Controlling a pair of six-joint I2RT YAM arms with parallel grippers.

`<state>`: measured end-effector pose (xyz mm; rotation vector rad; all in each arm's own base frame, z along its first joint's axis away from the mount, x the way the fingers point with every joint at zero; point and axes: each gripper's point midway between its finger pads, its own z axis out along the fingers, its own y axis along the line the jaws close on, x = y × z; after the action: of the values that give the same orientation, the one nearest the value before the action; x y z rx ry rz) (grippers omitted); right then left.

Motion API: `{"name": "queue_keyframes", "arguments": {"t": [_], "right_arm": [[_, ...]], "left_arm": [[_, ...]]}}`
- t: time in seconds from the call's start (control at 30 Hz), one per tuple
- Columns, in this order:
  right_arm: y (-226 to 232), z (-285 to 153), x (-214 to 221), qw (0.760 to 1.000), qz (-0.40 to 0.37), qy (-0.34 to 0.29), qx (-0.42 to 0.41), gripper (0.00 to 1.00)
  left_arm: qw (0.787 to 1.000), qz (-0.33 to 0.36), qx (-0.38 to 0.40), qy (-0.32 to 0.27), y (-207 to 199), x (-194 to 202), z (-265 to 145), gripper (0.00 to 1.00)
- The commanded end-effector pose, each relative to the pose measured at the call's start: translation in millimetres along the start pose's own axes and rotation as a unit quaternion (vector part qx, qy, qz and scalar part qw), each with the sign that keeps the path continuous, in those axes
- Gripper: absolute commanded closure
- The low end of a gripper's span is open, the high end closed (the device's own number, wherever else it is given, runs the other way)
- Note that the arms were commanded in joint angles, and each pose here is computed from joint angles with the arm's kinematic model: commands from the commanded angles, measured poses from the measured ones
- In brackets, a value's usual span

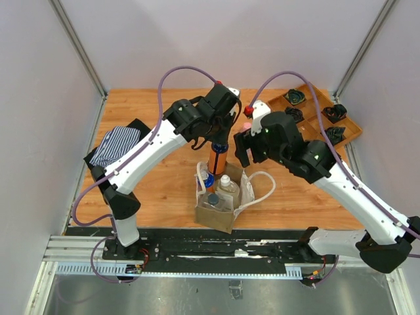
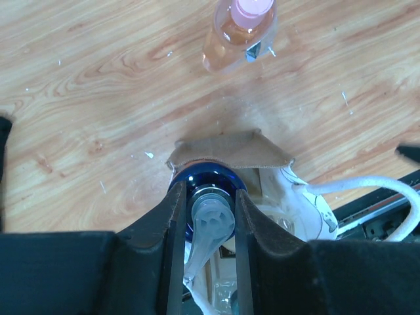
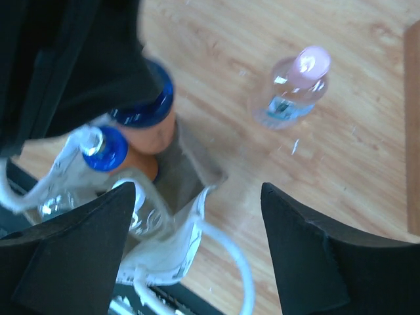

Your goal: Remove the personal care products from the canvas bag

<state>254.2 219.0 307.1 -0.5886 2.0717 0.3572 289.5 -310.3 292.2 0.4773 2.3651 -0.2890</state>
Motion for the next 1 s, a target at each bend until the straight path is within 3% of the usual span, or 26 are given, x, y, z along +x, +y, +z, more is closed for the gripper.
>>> {"name": "queue_keyframes", "arguments": {"t": [0.0, 0.37, 0.53, 0.73, 0.97], "right_arm": [[8, -12, 39, 0.999, -0.032, 0.041, 0.006, 0.23], [-9, -18, 69, 0.998, -0.017, 0.044, 0.044, 0.21], [-1, -12, 68, 0.999, -0.014, 0.041, 0.023, 0.21], [11, 6, 86, 0.997, -0.012, 0.08, 0.006, 0.21], [26, 18, 89, 0.996, 0.0, 0.084, -0.027, 0.22]], "left_arm": [[0.999, 0.018, -0.019, -0.03, 7, -19, -8, 1.0], [0.997, -0.028, 0.005, -0.075, 7, -35, -42, 1.0], [0.992, -0.064, 0.013, -0.109, 13, -42, -70, 0.99], [0.987, -0.078, 0.005, -0.138, 22, -52, -92, 0.99], [0.973, -0.101, -0.047, -0.2, 48, -75, -118, 0.99]]}}
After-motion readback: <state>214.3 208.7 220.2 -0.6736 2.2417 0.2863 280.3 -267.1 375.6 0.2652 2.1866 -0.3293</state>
